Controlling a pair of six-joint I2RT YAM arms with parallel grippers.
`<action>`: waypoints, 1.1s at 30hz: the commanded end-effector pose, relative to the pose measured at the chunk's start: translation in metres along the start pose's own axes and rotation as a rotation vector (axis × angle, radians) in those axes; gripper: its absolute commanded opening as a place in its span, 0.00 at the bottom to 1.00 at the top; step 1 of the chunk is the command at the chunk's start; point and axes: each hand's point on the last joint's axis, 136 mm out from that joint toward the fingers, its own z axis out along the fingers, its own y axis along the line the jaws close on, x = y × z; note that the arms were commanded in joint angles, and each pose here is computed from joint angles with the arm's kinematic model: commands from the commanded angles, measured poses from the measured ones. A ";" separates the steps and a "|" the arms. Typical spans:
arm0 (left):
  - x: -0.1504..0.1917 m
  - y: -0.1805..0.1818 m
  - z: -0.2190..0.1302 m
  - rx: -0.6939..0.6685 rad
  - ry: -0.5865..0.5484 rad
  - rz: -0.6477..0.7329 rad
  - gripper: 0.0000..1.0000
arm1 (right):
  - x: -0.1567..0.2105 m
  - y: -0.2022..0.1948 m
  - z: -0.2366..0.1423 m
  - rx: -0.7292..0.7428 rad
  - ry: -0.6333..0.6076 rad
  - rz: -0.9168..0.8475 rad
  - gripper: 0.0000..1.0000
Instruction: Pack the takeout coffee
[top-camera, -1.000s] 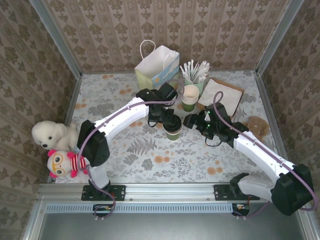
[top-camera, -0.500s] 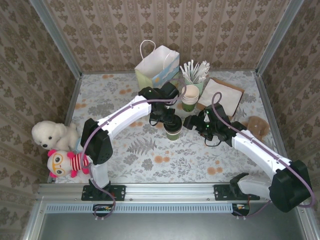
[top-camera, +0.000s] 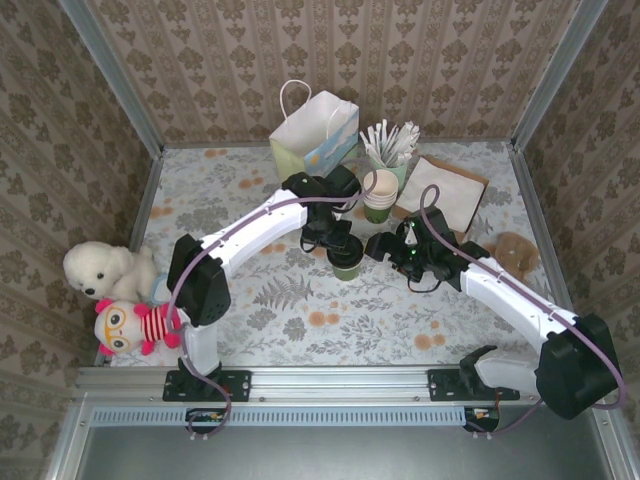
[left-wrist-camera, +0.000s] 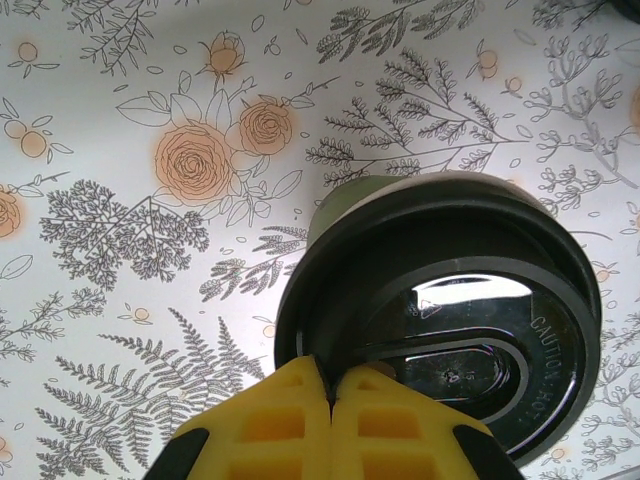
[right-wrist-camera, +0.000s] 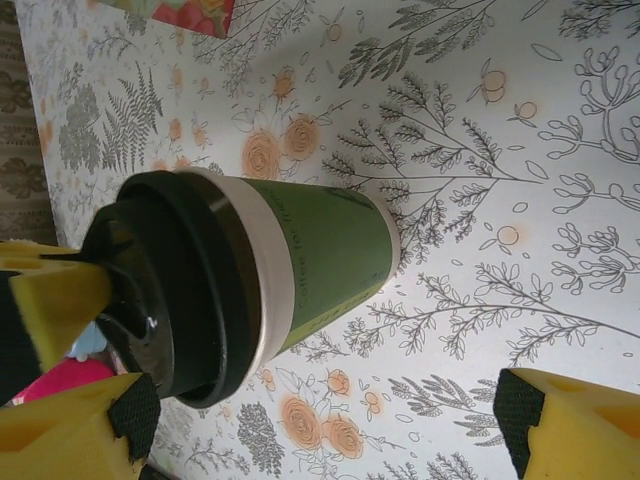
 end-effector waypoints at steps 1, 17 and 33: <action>0.002 -0.003 -0.002 -0.004 0.025 0.028 0.00 | 0.004 -0.001 0.005 -0.015 0.029 0.022 0.88; 0.002 -0.006 0.007 -0.001 0.051 0.037 0.00 | 0.008 -0.008 0.017 0.008 0.063 0.044 0.85; 0.017 -0.002 0.025 -0.026 0.124 0.075 0.00 | 0.013 -0.014 0.040 0.007 0.115 0.095 0.83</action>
